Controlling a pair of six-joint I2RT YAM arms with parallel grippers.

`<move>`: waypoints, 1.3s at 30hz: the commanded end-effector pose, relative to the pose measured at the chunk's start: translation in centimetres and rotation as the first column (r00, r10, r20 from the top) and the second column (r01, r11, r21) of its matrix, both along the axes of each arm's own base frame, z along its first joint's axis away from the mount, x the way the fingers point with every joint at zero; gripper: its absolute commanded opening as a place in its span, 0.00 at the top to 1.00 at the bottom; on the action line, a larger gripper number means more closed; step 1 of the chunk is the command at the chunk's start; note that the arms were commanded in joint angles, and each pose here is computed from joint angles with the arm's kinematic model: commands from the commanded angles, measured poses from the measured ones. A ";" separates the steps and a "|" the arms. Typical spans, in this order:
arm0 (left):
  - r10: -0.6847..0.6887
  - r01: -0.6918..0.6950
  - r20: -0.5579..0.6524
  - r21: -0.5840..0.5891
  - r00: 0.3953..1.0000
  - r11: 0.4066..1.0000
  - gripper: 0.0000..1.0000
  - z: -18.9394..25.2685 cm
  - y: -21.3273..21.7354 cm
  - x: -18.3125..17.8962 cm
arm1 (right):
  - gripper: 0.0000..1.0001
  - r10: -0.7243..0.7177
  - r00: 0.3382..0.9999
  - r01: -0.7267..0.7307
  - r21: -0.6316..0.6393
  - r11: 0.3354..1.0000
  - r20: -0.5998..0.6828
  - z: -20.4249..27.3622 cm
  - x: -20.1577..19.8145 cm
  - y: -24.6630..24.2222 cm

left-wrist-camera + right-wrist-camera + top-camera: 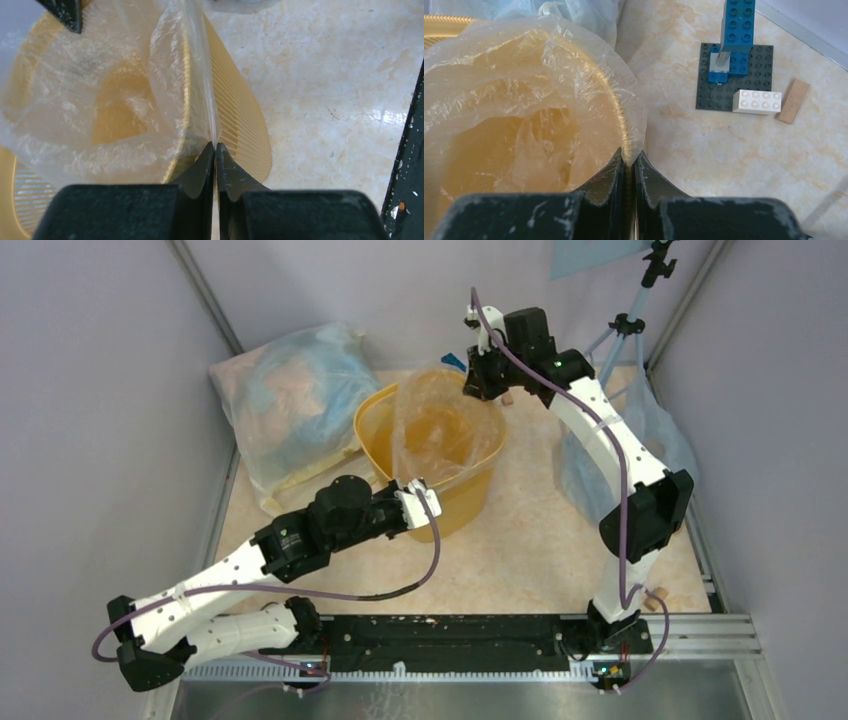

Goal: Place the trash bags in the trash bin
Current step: Place the trash bag in the trash bin.

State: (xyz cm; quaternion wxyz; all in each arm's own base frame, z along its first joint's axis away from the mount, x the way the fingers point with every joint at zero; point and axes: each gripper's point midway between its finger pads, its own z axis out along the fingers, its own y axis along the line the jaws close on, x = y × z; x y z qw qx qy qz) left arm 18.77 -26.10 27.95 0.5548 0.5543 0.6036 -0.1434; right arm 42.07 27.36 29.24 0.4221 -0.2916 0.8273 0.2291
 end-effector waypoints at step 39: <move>0.341 -0.451 -0.424 -0.191 0.839 0.872 1.00 -6.7 5.2 5.6 | 1.00 -0.071 0.997 0.071 0.019 0.997 0.006 1.5 -4.1 -2.7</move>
